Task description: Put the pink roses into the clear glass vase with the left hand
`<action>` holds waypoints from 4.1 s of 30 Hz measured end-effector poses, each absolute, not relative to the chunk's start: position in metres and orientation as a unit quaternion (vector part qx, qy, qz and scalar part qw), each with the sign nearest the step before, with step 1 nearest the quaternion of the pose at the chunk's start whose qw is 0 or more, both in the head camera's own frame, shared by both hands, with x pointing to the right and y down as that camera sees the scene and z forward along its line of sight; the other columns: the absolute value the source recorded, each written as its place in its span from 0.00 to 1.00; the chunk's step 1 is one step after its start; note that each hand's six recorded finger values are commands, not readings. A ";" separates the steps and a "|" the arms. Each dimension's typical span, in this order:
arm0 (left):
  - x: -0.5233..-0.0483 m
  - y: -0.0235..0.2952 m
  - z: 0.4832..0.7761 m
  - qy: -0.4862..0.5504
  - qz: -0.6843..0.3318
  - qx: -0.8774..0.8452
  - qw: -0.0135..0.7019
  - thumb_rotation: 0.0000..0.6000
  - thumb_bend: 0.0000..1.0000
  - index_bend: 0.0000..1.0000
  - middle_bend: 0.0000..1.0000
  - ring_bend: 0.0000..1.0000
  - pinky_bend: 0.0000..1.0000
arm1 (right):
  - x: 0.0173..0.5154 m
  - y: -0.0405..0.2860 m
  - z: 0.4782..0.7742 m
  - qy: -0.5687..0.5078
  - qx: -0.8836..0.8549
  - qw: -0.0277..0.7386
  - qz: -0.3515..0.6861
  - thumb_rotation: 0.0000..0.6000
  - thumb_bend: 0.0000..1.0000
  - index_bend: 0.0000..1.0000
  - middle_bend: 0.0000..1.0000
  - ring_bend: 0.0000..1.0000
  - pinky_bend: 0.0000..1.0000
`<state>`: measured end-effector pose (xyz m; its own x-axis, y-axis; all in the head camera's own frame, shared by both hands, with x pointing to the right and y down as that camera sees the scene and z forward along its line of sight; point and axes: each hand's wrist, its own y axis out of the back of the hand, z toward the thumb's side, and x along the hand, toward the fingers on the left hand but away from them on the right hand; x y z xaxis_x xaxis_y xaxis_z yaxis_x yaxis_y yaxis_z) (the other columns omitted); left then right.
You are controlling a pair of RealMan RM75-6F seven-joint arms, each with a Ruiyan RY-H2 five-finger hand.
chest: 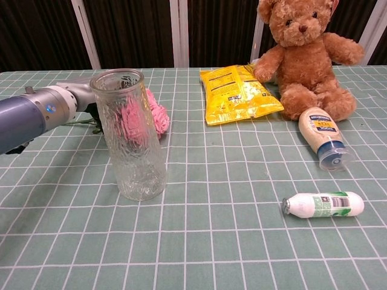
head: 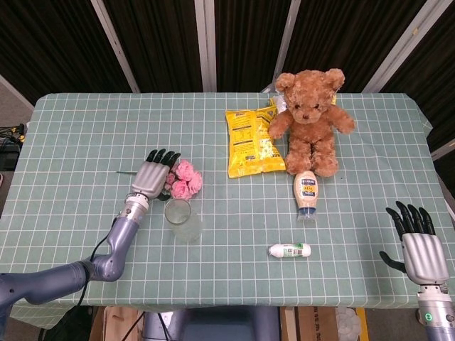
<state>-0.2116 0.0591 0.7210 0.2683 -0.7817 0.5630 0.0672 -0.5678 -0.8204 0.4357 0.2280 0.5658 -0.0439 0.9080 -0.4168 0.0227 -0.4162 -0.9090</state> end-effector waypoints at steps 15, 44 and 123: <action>-0.195 0.060 0.740 0.245 -0.582 -0.659 0.409 1.00 0.30 0.16 0.22 0.15 0.30 | 0.437 0.229 0.568 -0.394 -0.588 0.361 0.606 1.00 0.19 0.15 0.07 0.04 0.00; -0.196 0.042 0.716 0.324 -0.533 -0.650 0.434 1.00 0.50 0.38 0.44 0.31 0.46 | 0.432 0.231 0.569 -0.395 -0.603 0.353 0.596 1.00 0.19 0.15 0.07 0.04 0.00; -0.186 0.079 0.524 0.459 -0.139 -0.878 -0.010 1.00 0.48 0.37 0.39 0.28 0.44 | 0.440 0.230 0.554 -0.421 -0.597 0.349 0.587 1.00 0.19 0.15 0.07 0.04 0.00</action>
